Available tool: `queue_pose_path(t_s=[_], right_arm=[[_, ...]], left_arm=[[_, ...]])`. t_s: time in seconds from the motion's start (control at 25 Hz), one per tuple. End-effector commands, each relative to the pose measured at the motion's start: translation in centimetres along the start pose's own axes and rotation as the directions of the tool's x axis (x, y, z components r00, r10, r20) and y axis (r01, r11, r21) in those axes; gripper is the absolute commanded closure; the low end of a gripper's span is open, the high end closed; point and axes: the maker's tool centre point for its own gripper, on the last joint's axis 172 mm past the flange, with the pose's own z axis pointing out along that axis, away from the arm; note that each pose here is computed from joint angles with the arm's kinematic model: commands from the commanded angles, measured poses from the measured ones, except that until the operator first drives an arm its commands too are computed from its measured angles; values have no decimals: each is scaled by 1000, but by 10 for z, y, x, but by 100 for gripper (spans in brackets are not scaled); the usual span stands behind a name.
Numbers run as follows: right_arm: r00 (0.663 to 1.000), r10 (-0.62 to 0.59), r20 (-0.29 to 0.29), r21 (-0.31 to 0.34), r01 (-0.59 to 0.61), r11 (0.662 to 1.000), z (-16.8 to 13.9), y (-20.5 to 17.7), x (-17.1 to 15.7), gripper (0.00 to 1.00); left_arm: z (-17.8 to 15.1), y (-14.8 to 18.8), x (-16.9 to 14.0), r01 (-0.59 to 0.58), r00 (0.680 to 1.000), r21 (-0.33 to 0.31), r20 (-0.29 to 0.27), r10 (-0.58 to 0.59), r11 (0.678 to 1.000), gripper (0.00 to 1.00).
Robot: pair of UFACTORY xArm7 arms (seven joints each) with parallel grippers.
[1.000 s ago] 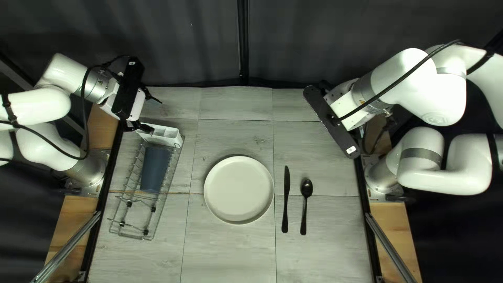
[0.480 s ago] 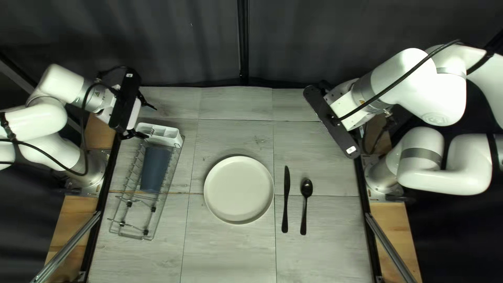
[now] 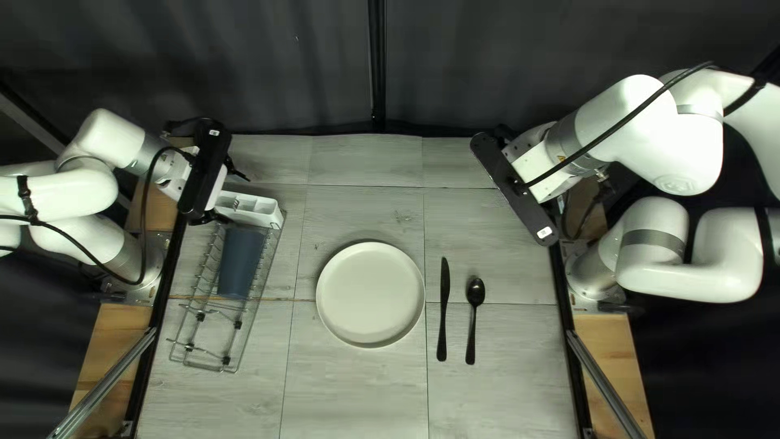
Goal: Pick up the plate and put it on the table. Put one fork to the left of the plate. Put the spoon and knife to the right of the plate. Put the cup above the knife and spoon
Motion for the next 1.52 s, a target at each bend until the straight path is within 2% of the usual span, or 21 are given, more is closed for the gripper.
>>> queue_pose_path(t_s=[0.04,0.48,0.52,0.56,0.6,0.64,0.68,0.72,0.88,1.16,1.52], right_arm=[[1000,0,0,0,0,1000,0,0,0,0],[1000,0,0,0,0,1000,0,0,0,0],[1000,0,0,0,0,1000,0,0,0,0],[1000,0,0,0,0,1000,0,0,0,0],[1000,0,0,0,0,1000,0,0,0,0],[1000,0,0,0,0,1000,0,0,0,0],[1000,0,0,0,0,1000,0,0,0,0],[1000,0,0,0,0,1000,0,0,0,0],[1000,0,0,0,0,1000,0,0,0,0],[1000,0,0,0,0,1000,0,0,0,0],[1000,0,0,0,0,1000,0,0,0,0]], left_arm=[[6,3,-2,-24,1000,-11,11,24,1000,0],[12,9,-15,-68,997,-69,21,70,995,0],[11,9,-16,-71,997,-71,22,73,995,4],[11,9,-16,-73,997,-73,22,74,995,11],[10,9,-16,-74,997,-74,23,75,995,25],[10,9,-17,-75,997,-76,24,77,994,25],[9,9,-17,-77,997,-76,24,79,994,93],[9,9,-17,-79,996,-76,25,81,994,97],[7,8,-14,-85,996,-77,24,88,993,100],[-13,14,17,-105,994,-77,15,107,991,100],[-27,9,48,-70,997,-54,17,71,996,100]])
